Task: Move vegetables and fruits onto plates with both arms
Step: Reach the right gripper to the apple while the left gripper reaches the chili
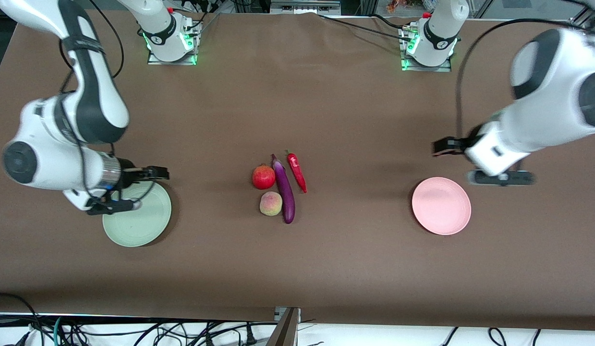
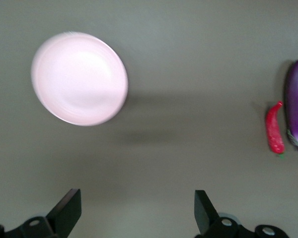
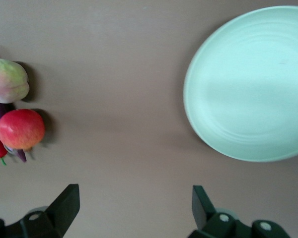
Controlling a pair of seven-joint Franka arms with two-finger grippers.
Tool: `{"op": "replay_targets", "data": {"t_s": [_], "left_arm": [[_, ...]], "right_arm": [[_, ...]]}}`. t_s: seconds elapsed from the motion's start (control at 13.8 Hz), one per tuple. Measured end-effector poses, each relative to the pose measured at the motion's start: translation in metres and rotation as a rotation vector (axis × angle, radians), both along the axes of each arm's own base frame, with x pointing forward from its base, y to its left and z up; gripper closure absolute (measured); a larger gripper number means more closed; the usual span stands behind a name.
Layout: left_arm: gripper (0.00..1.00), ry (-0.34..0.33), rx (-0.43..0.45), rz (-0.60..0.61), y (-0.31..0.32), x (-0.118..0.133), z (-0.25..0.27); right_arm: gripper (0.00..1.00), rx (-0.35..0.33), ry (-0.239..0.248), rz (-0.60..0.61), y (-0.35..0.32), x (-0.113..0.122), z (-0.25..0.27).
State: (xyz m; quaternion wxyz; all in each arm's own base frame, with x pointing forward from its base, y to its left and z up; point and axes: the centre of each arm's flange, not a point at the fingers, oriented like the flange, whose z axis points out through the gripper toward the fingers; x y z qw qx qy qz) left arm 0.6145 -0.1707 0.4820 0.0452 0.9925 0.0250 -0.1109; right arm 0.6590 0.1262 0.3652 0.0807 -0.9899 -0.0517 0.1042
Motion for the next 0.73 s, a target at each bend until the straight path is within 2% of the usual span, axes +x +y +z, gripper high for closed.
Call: {"op": "replay_targets", "data": {"t_s": [0.22, 0.44, 0.73], "left_arm": [[0.00, -0.002, 0.008, 0.081, -0.096, 0.002, -0.073], [0.00, -0.050, -0.002, 0.152, -0.176, -0.010, -0.140], [0.00, -0.060, -0.003, 0.194, -0.239, -0.037, -0.214]], "right_arm": [[0.00, -0.019, 0.004, -0.036, 0.059, -0.007, -0.020], [0.00, -0.041, 0.030, -0.046, 0.117, -0.023, -0.044], [0.00, 0.005, 0.070, -0.053, 0.166, -0.038, -0.094]]}}
